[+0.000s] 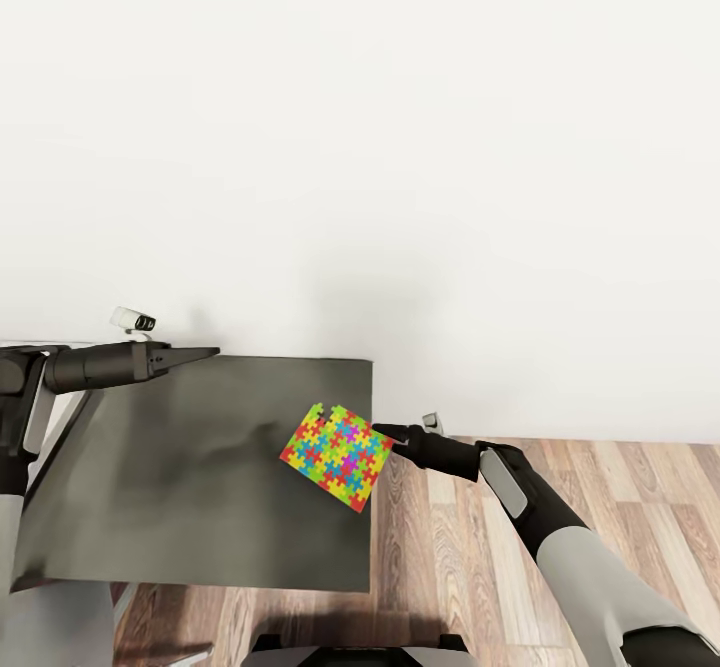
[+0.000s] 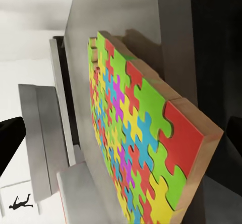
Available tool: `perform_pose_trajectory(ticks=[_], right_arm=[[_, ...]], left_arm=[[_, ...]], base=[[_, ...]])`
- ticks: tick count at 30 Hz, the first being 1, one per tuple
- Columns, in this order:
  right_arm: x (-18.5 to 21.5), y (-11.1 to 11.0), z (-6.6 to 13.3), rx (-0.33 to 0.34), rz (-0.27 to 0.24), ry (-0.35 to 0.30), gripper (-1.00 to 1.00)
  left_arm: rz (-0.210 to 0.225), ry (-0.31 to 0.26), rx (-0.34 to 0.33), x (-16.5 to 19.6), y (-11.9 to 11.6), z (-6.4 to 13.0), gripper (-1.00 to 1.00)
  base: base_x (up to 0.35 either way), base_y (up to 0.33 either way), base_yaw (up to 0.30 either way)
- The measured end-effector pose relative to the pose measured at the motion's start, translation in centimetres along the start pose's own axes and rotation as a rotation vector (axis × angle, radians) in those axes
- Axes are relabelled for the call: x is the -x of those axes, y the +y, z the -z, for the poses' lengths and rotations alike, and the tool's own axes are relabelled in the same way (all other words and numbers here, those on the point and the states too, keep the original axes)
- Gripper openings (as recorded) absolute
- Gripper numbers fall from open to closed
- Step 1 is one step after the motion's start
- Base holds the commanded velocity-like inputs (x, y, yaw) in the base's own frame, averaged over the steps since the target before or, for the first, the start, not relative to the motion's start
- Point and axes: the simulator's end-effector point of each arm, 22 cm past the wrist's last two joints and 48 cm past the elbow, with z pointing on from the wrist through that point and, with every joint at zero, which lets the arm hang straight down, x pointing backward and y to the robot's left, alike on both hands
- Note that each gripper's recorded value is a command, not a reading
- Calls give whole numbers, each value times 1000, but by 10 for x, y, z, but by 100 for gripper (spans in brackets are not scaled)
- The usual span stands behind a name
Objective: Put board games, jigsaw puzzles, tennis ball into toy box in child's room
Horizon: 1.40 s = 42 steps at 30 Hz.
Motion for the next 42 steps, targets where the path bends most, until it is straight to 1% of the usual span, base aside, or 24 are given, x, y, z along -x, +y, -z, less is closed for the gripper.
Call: perform_pose_trajectory(ticks=[19, 20, 26, 33, 42], right_arm=[[0, 0, 0, 0, 0, 0, 100], [0, 0, 0, 0, 0, 0, -100], [0, 1, 0, 2, 0, -1, -100], [0, 0, 1, 1, -1, -1, -100], [-1, 2, 3, -1, 0, -1, -100]], left_arm=[[0, 1, 0, 0, 0, 0, 100], [0, 0, 0, 0, 0, 0, 100], [-1, 1, 0, 0, 0, 0, 100], [30, 5, 10, -9, 8, 3, 100], [37, 8, 14, -11, 6, 5, 100]], base=[[-2, 1, 0], [0, 0, 0], [0, 0, 0], [0, 0, 0], [0, 0, 0]])
